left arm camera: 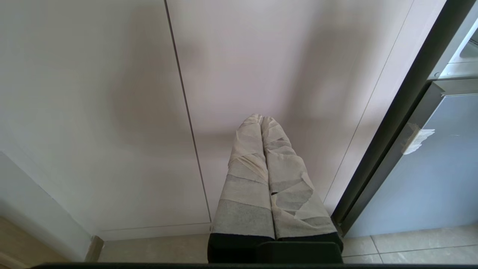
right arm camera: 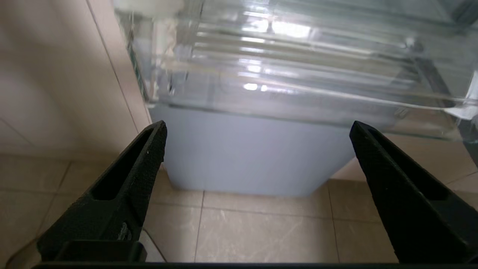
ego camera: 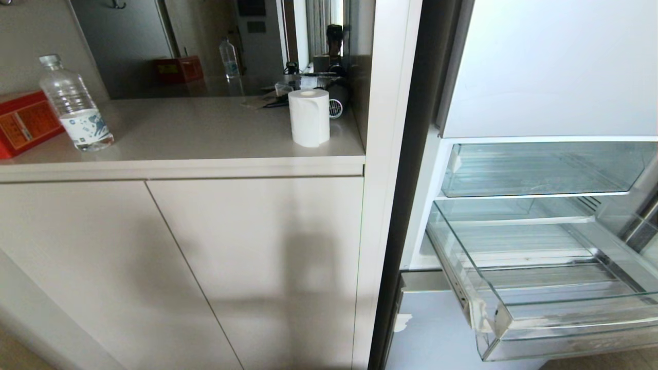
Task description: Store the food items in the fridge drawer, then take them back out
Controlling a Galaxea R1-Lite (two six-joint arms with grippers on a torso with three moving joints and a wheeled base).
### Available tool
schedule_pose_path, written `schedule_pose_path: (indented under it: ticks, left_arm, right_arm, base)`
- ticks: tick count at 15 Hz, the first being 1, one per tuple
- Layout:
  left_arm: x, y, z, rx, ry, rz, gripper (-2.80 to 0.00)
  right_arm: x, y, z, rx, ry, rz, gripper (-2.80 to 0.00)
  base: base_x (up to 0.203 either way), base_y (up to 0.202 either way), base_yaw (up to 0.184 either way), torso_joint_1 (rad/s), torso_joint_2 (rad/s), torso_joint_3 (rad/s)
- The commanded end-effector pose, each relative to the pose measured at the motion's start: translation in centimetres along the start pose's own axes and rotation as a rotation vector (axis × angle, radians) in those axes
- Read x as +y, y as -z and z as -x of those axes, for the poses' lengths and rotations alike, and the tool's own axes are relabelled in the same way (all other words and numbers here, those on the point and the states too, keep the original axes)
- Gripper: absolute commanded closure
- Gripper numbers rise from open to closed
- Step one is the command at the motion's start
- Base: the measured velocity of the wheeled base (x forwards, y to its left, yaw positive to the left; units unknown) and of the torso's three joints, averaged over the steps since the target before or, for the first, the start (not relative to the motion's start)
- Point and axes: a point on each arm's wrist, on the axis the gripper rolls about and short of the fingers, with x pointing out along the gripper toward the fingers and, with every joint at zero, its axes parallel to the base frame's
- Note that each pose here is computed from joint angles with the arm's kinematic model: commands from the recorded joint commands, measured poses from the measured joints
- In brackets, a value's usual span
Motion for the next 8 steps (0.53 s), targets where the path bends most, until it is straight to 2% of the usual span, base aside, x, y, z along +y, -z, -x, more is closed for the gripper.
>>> schedule_pose_path:
  ticks: [1,4,8]
  left_arm:
    - [0.0,0.0,0.0,0.0,0.0,0.0,0.0]
    - [0.0,0.0,0.0,0.001,0.0,0.0,0.0]
    - [0.0,0.0,0.0,0.001,0.0,0.0,0.0]
  right_arm:
    - [0.1,0.8,0.8,-0.062,-0.019,0.01,-2.8]
    - [0.2,1.4,1.9,-0.207,0.002,0.008,-2.8]
    - [0.2,1.5,2.0,-0.214,0.0,-0.051,-2.8]
  base:
    - [0.0,0.0,0.0,0.0,0.0,0.0]
    - [0.0,0.0,0.0,0.0,0.0,0.0]
    - [0.0,0.0,0.0,0.0,0.0,0.0]
